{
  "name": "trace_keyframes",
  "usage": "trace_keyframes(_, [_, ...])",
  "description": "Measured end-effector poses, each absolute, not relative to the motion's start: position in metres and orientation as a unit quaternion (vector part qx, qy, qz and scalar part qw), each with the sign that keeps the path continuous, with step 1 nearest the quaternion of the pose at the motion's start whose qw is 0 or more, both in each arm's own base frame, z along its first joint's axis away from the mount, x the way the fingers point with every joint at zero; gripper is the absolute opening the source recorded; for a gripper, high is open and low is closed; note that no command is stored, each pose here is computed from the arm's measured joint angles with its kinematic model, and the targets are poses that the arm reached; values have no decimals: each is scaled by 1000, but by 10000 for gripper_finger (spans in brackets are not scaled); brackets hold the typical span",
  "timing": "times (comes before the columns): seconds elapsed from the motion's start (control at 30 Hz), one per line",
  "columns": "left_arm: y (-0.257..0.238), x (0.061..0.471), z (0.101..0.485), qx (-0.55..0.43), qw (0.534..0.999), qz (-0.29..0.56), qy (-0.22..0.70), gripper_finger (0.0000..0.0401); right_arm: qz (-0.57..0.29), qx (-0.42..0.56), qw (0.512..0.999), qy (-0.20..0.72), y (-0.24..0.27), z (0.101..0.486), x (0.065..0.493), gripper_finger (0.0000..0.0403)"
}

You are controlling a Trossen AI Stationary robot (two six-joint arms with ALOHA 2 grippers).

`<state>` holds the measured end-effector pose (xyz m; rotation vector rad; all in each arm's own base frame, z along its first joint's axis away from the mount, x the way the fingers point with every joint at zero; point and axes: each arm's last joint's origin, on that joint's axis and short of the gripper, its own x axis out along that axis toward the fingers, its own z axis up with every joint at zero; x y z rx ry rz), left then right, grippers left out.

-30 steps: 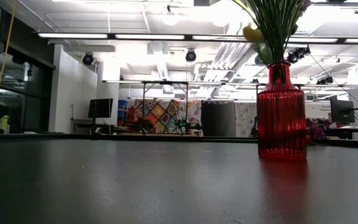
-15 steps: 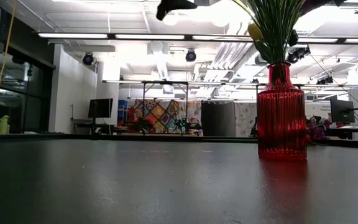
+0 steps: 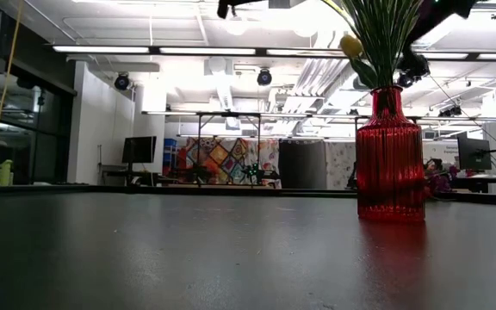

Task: Sort flowers into vase by color
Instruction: Put the pink tulip into the yellow flower vase

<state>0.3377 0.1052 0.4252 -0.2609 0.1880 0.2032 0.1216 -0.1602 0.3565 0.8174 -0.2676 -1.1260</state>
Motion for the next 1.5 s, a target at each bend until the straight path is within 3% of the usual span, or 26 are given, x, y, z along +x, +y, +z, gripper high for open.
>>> trace_keyframes(0.23, [115,324,432,-133,982,101,89,223,-650,450,612,-1,-202,296,117,312])
trace_keyframes(0.47, [116,316,431,-139,979,92,117,223,-689,474,545,52,-227,259,122,275])
trace_keyframes(0.6, [115,313,431,-142,978,93,125,223,-702,481,518,90,-230,242,128,213])
trace_keyframes(0.83, [115,313,430,-160,974,95,126,223,-717,484,474,162,-238,210,133,37])
trace_keyframes(0.9, [115,313,430,-167,973,96,127,223,-717,481,471,181,-240,202,137,12])
trace_keyframes(1.03, [115,313,429,-170,972,97,132,223,-709,491,463,205,-245,186,142,22])
trace_keyframes(1.33, [114,313,429,-171,971,97,134,223,-677,505,453,285,-246,154,153,4])
trace_keyframes(1.5, [114,313,429,-171,971,97,135,223,-649,507,471,315,-243,148,161,2])
